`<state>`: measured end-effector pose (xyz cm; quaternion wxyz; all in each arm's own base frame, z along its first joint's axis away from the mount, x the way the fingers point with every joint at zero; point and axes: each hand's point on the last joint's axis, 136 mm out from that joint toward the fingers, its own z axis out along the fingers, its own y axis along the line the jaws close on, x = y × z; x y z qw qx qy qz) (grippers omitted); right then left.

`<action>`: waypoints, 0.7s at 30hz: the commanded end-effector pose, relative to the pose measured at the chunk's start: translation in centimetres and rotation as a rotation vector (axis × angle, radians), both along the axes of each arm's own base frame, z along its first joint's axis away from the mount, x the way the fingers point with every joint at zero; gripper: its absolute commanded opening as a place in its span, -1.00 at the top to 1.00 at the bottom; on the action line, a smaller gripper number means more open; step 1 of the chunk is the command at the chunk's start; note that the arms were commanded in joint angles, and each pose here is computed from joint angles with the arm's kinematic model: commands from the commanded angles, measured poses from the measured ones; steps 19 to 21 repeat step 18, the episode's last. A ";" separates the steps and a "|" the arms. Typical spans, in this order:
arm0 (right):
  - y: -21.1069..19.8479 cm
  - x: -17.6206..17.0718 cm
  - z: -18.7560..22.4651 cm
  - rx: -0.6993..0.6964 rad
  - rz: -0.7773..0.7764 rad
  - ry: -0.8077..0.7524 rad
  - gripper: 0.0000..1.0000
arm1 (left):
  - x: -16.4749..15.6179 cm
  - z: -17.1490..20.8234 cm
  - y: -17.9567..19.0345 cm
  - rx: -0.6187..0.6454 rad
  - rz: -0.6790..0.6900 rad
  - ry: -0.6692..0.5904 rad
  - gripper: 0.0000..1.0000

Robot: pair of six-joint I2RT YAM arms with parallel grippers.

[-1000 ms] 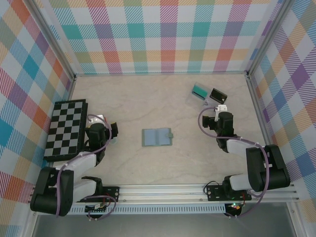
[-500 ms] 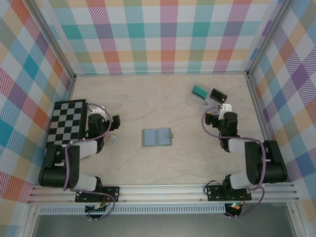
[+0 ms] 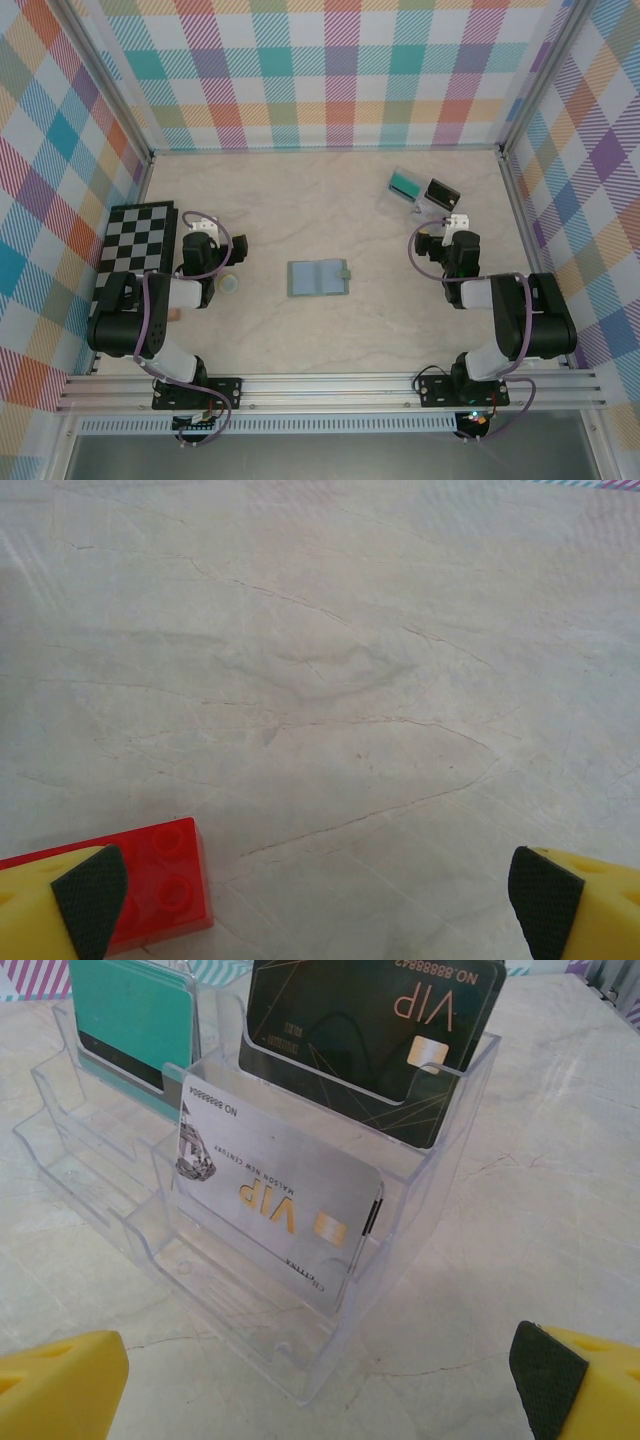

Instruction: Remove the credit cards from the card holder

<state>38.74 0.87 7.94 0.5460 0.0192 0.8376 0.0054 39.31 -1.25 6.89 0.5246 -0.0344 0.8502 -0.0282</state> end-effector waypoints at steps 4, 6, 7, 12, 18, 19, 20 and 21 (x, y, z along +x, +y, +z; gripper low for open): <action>0.0 0.9 1.2 0.028 0.001 -0.038 -1.00 | 0.6 1.0 -0.3 0.016 -0.007 -0.041 -1.00; 0.0 0.9 1.2 0.028 0.001 -0.039 -1.00 | 0.6 0.9 -0.3 0.019 -0.008 -0.036 -1.00; 0.0 0.9 1.2 0.027 0.002 -0.038 -1.00 | 0.6 0.9 -0.3 0.017 -0.008 -0.037 -1.00; 0.1 0.9 1.2 0.027 0.003 -0.039 -1.00 | 0.7 0.9 -0.3 0.019 -0.008 -0.035 -1.00; 0.1 0.8 1.2 0.027 0.005 -0.041 -1.00 | 0.6 0.9 -0.2 0.026 0.001 -0.039 -1.00; 0.1 0.8 1.2 0.027 0.005 -0.041 -1.00 | 0.6 0.9 -0.2 0.026 0.001 -0.039 -1.00; 0.1 0.8 1.2 0.027 0.005 -0.041 -1.00 | 0.6 0.9 -0.2 0.026 0.001 -0.039 -1.00; 0.1 0.8 1.2 0.027 0.005 -0.041 -1.00 | 0.6 0.9 -0.2 0.026 0.001 -0.039 -1.00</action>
